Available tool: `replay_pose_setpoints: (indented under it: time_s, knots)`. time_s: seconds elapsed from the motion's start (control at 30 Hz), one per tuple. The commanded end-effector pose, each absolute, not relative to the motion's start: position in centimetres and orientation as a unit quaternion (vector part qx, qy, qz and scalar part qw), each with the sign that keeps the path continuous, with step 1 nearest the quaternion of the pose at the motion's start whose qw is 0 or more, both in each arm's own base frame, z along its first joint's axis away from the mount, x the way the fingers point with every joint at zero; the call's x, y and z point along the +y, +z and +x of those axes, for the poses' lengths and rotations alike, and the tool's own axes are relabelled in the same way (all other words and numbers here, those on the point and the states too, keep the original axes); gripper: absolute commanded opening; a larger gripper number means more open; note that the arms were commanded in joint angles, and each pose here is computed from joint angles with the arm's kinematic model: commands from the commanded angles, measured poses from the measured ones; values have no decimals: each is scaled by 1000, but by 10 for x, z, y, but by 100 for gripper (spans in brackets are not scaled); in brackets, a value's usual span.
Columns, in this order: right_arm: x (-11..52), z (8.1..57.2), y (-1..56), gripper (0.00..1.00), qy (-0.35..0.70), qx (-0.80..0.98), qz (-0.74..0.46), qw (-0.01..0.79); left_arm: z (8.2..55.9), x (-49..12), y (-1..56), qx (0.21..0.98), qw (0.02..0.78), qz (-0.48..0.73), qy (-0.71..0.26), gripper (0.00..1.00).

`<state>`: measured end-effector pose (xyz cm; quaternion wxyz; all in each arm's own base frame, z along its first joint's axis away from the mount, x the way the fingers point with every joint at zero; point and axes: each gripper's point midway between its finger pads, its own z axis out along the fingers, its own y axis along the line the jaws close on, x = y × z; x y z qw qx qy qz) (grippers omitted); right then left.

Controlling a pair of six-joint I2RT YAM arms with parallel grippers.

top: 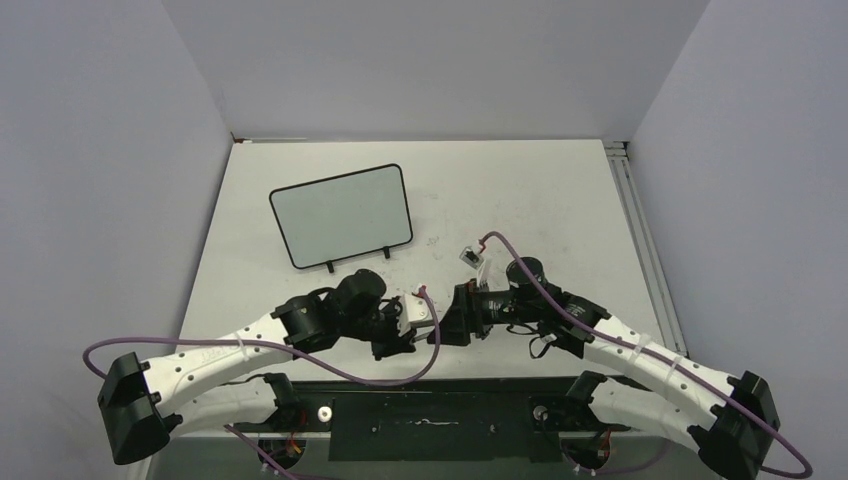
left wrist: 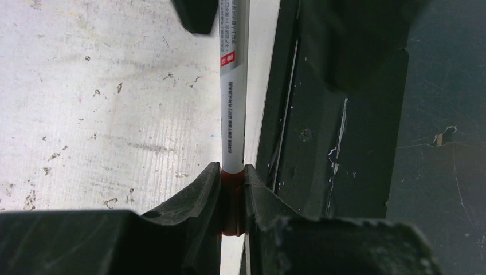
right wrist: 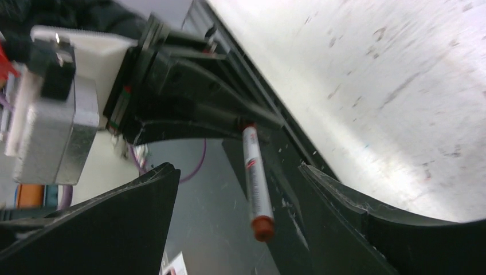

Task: Write a sentence on the whiteboard
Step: Open the whiteboard marker.

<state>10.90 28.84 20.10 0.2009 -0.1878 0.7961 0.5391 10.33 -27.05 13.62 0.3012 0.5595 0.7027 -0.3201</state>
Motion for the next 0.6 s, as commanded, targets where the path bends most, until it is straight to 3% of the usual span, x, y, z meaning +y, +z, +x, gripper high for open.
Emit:
replay_pose_setpoints:
  time_s: [0.0, 0.23, 0.57]
  knots:
    - [307, 88, 224, 59, 570, 757, -257, 190, 100, -282, 158, 677, 314, 572, -341, 0]
    - [312, 88, 220, 44, 576, 753, -262, 181, 98, -282, 160, 671, 317, 576, -342, 0]
    - [316, 92, 215, 44, 572, 756, -262, 181, 92, -284, 162, 663, 313, 582, -350, 0]
